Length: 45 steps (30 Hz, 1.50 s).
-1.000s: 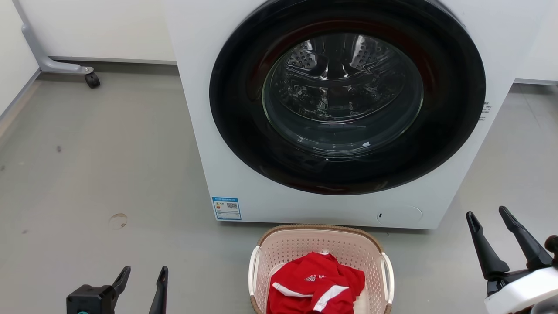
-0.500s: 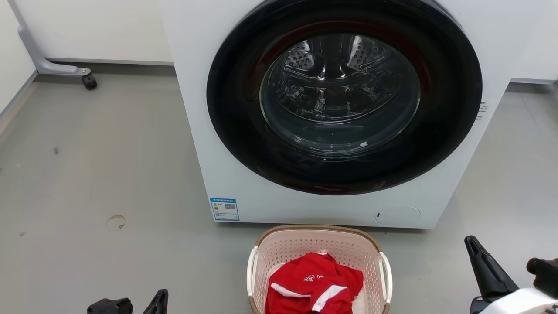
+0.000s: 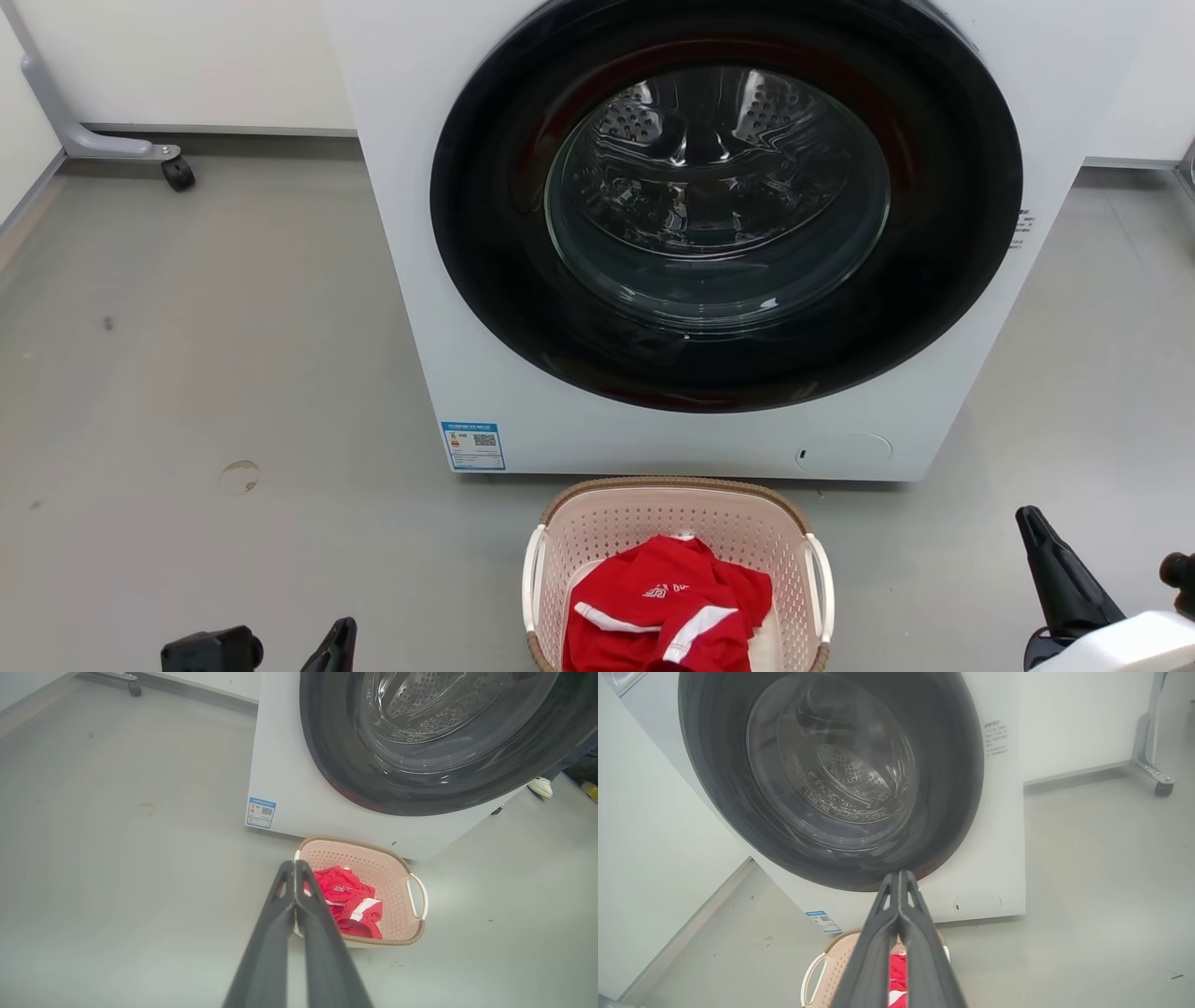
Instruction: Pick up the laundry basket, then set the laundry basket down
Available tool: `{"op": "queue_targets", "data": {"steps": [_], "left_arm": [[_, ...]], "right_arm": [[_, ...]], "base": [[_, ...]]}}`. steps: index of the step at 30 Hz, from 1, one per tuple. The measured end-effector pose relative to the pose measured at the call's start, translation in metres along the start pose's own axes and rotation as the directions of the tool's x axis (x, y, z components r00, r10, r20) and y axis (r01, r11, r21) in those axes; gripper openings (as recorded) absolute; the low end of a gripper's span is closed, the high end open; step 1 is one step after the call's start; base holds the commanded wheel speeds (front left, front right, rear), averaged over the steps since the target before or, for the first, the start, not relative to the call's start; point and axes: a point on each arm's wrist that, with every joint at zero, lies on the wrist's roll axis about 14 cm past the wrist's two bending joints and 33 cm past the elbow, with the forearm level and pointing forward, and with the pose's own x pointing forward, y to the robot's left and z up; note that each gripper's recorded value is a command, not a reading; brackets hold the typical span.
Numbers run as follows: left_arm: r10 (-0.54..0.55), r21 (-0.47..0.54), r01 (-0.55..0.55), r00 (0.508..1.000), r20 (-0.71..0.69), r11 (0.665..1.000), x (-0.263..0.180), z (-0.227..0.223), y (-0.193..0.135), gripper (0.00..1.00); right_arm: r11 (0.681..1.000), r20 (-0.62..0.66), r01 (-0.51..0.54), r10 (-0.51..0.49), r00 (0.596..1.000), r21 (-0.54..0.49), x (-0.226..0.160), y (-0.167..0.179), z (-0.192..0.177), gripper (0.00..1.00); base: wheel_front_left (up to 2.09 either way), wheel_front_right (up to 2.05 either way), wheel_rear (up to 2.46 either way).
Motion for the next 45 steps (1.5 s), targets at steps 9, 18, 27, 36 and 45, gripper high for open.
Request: {"op": "queue_targets", "data": {"steps": [9,18,27,36,45], "left_arm": [[-0.019,-0.092,0.018,1.000,-0.002,0.996,0.008,0.002,0.000,0.00],[-0.036,-0.184,0.036,0.999,0.001,0.982,0.017,0.006,-0.001,0.00],[-0.054,-0.277,0.056,0.998,0.016,0.959,0.024,0.011,-0.002,0.00],[-0.069,-0.369,0.076,0.997,0.033,0.927,0.032,0.016,-0.002,0.00],[-0.088,-0.455,0.105,0.994,0.060,0.884,0.039,0.022,-0.003,0.00]], "right_arm": [[0.997,0.014,0.021,-0.022,1.000,0.081,0.003,-0.007,0.005,0.00],[0.986,0.023,0.045,-0.049,0.999,0.163,0.004,-0.015,0.008,0.00],[0.966,0.029,0.071,-0.081,0.996,0.248,0.002,-0.025,0.010,0.00],[0.942,0.048,0.077,-0.098,0.994,0.328,0.005,-0.030,0.016,0.00],[0.909,0.062,0.089,-0.125,0.990,0.408,0.006,-0.038,0.021,0.00]], "base": [[0.00,0.00,0.00],[0.00,0.00,0.00],[0.00,0.00,0.00],[0.00,0.00,0.00],[0.00,0.00,0.00]]}}
